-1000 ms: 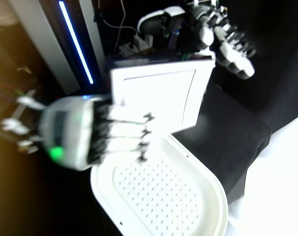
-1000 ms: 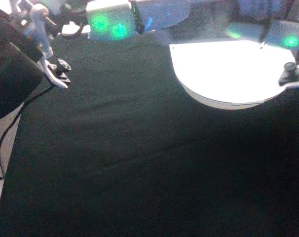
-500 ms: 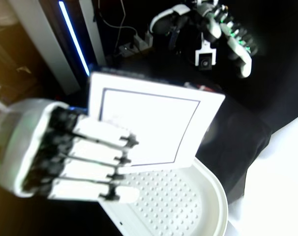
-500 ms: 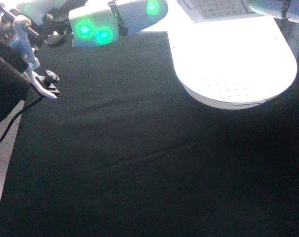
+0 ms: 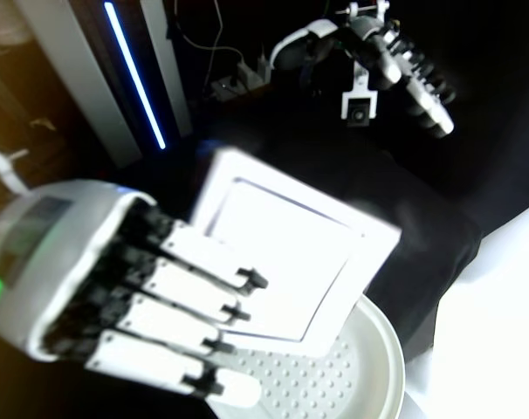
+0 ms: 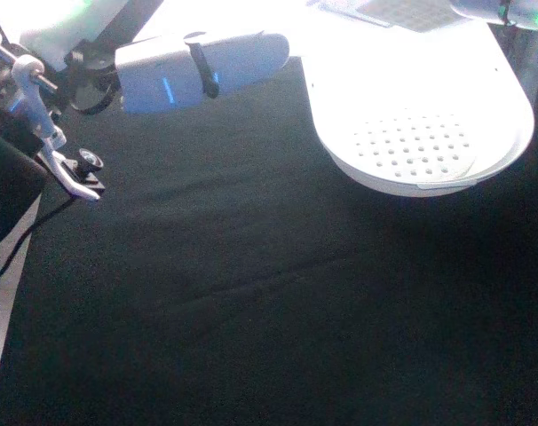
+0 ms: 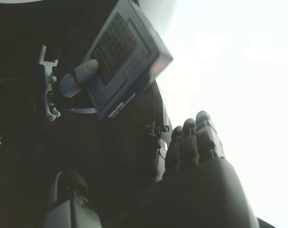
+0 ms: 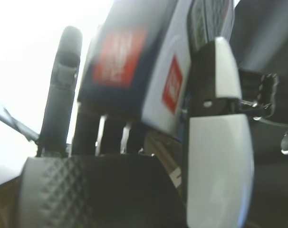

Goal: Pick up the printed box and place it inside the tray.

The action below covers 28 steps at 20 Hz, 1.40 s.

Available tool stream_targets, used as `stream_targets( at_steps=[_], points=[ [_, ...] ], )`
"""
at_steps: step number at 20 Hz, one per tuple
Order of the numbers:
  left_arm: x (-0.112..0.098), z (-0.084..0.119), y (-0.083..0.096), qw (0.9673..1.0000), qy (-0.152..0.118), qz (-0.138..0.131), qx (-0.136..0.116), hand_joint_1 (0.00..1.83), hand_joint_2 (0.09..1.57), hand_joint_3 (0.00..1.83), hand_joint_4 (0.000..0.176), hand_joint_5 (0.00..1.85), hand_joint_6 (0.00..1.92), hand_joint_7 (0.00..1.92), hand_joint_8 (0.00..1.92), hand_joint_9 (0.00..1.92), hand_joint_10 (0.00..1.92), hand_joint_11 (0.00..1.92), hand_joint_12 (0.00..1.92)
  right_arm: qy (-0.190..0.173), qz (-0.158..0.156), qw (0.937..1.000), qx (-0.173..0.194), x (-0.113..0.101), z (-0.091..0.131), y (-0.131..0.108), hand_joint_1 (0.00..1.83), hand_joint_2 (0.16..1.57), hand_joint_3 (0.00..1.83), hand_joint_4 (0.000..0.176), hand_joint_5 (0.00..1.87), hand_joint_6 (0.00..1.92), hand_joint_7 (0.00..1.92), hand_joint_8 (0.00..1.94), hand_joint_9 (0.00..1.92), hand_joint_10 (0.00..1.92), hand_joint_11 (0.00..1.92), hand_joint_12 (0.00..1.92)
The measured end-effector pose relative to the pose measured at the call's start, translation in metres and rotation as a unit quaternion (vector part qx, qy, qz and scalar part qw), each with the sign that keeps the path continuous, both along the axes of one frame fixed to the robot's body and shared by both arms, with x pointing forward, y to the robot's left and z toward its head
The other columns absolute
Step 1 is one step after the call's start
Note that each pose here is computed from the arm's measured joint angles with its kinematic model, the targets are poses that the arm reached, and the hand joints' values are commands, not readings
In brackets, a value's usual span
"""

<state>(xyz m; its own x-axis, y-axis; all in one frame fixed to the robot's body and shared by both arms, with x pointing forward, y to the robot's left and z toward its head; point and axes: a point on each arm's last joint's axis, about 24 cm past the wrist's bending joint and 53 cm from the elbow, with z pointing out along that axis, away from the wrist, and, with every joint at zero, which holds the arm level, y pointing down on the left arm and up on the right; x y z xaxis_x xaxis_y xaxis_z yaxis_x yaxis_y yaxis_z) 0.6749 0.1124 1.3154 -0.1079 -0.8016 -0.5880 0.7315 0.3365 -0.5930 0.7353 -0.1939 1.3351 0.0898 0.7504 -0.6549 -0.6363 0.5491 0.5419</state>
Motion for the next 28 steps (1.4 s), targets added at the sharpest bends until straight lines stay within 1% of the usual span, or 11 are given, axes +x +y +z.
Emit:
stream_targets(
  at_steps=[1,3,4,5,6,7,8,9,15,23,28],
  points=[
    [0.0,-0.003,0.001,1.0,0.004,-0.002,-0.005,0.28,0.94,0.0,0.082,0.0,0.0,0.0,0.0,0.0,0.0,0.0,0.0,0.0,-0.001,1.0,0.0,0.0,0.0,-0.001,1.17,1.14,0.0,0.0,0.92,1.01,0.92,1.38,0.96,1.61,0.9,1.89],
    [0.0,-0.005,-0.002,0.9999,0.008,-0.004,-0.007,0.28,0.94,0.0,0.093,0.0,0.0,0.0,0.0,0.0,0.0,0.0,0.0,0.001,-0.005,1.0,0.004,0.002,0.0,-0.004,1.15,1.14,0.0,0.0,0.92,1.04,0.93,1.43,0.97,1.71,0.94,1.91],
    [-0.001,-0.005,-0.004,0.9999,0.007,-0.006,-0.008,0.3,0.95,0.0,0.128,0.0,0.0,0.0,0.0,0.0,0.0,0.0,0.0,0.002,-0.006,1.0,0.006,0.002,0.0,-0.005,1.22,1.16,0.0,0.0,0.88,1.1,0.9,1.25,0.88,1.64,0.83,1.89],
    [-0.002,-0.006,-0.004,0.9999,0.006,-0.007,-0.008,0.29,0.96,0.01,0.161,0.0,0.0,0.0,0.0,0.0,0.0,0.0,0.0,0.004,-0.007,0.9999,0.007,0.003,0.0,-0.006,1.24,1.13,0.0,0.0,0.89,0.95,1.01,1.11,0.78,1.12,0.62,1.57],
    [-0.002,-0.008,-0.003,0.9999,0.006,-0.007,-0.007,0.29,0.96,0.01,0.161,0.0,0.0,0.0,0.0,0.0,0.0,0.0,0.0,0.004,-0.007,0.9999,0.007,0.003,0.0,-0.006,1.24,1.13,0.0,0.0,0.89,0.95,1.01,1.11,0.78,1.12,0.62,1.57],
    [-0.002,-0.011,-0.003,0.9999,0.01,-0.007,-0.005,0.26,0.98,0.01,0.164,0.0,0.0,0.0,0.0,0.0,0.0,0.0,0.0,0.003,-0.011,0.9999,0.005,0.003,0.0,-0.007,0.85,1.04,0.0,0.039,0.46,0.34,0.62,0.37,0.49,0.67,0.29,1.36],
    [-0.001,-0.013,-0.003,0.9999,0.013,-0.007,-0.005,0.25,0.98,0.01,0.165,0.0,0.0,0.0,0.0,0.0,0.0,0.0,0.0,0.006,-0.012,0.9999,0.005,0.004,-0.001,-0.007,0.76,0.97,0.0,0.11,0.23,0.08,0.36,0.09,0.35,0.28,0.06,1.17],
    [-0.001,-0.013,-0.002,0.9999,0.013,-0.005,-0.007,0.23,0.99,0.02,0.165,0.0,0.0,0.0,0.0,0.0,0.0,0.0,0.0,0.007,-0.013,0.9999,0.004,0.005,-0.002,-0.007,0.6,0.83,0.0,0.173,0.01,0.0,0.01,0.0,0.01,0.01,0.0,0.08],
    [-0.001,-0.017,-0.001,0.9998,0.018,-0.008,-0.01,0.28,0.98,0.0,0.173,0.0,0.0,0.0,0.0,0.0,0.0,0.0,0.0,0.002,-0.014,0.9999,0.004,0.004,0.001,-0.008,0.56,0.78,0.0,0.176,0.0,0.0,0.0,0.0,0.0,0.0,0.0,0.0],
    [0.0,-0.02,0.0,0.9997,0.023,-0.007,-0.011,0.23,0.98,0.0,0.129,0.0,0.0,0.0,0.0,0.0,0.0,0.0,0.0,0.004,-0.011,0.9999,0.004,0.002,0.0,-0.004,0.58,0.77,0.0,0.176,0.0,0.0,0.0,0.0,0.0,0.0,0.0,0.0],
    [0.0,-0.02,0.0,0.9997,0.023,-0.007,-0.011,0.28,0.99,0.0,0.175,0.0,0.0,0.0,0.0,0.0,0.0,0.0,0.0,0.004,-0.01,0.9999,0.004,0.002,0.0,-0.003,0.56,0.75,0.0,0.176,0.0,0.0,0.0,0.0,0.0,0.0,0.0,0.0]
  ],
)
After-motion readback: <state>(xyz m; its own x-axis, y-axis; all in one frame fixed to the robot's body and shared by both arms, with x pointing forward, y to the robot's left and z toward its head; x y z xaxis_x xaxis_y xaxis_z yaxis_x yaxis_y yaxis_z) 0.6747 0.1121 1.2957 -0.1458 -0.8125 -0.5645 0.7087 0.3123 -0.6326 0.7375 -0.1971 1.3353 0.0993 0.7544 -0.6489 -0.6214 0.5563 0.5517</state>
